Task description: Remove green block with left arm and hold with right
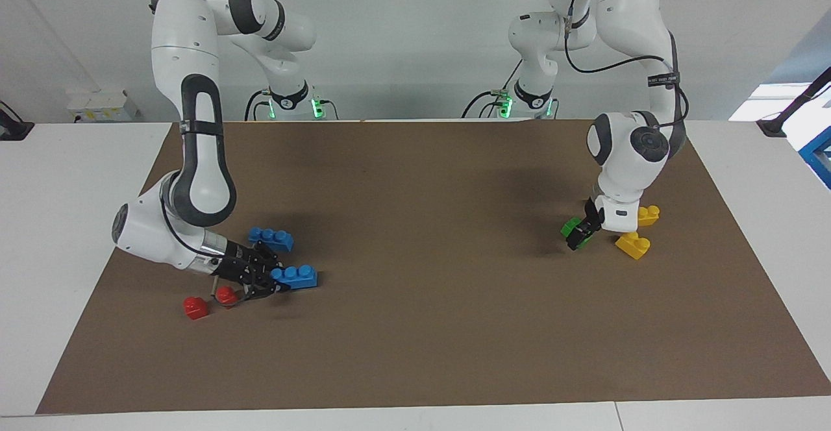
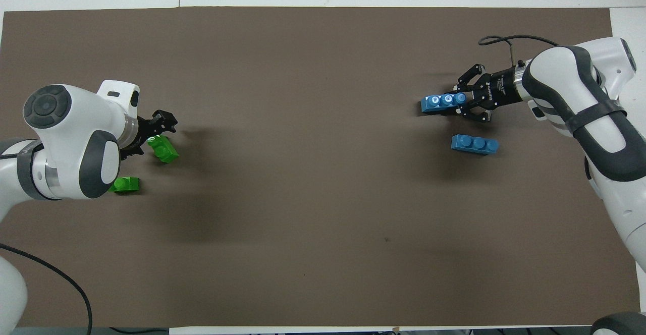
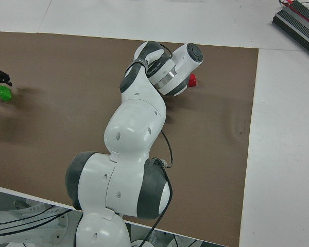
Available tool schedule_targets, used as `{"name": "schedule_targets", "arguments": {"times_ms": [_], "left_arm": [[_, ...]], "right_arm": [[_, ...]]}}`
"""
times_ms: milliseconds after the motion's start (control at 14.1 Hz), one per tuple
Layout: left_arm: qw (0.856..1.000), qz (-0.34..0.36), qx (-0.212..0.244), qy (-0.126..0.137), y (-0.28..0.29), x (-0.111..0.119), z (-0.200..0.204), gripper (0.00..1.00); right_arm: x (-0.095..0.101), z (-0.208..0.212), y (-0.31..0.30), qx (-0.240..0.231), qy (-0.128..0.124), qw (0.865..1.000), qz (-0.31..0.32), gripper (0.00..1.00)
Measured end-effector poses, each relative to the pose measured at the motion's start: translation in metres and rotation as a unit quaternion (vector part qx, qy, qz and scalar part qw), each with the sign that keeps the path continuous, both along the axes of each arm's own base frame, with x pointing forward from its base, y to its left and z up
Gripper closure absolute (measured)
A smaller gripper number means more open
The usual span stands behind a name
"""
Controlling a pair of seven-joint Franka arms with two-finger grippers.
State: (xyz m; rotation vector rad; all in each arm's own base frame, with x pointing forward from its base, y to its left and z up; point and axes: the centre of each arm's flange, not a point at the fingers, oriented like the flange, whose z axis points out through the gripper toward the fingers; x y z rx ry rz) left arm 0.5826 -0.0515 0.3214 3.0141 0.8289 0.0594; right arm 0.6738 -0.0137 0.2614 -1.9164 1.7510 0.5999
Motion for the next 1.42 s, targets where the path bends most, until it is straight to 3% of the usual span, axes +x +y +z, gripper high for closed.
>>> {"name": "schedule_targets", "arguments": {"times_ms": [427, 640, 711, 996, 1423], "left_arm": [[1.000, -0.010, 0.000, -0.025, -0.007, 0.017, 0.083, 0.00], [0.997, -0.076, 0.007, -0.026, -0.007, 0.013, 0.125, 0.00], [0.995, -0.100, 0.010, -0.021, -0.006, 0.009, 0.141, 0.00], [0.984, -0.175, 0.019, -0.014, 0.000, -0.018, 0.212, 0.00], [0.968, -0.251, 0.023, 0.015, 0.003, -0.068, 0.268, 0.00]], "right_arm": [[0.000, 0.001, 0.007, -0.004, 0.009, 1.000, -0.015, 0.65], [-0.003, -0.005, 0.010, -0.005, 0.018, 1.000, -0.020, 0.60], [-0.003, -0.005, 0.011, -0.005, 0.022, 0.999, -0.025, 0.55], [-0.003, 0.005, 0.018, -0.005, 0.023, 0.999, -0.028, 0.10], [-0.007, 0.062, 0.002, -0.012, 0.006, 1.000, -0.014, 0.10]]}}
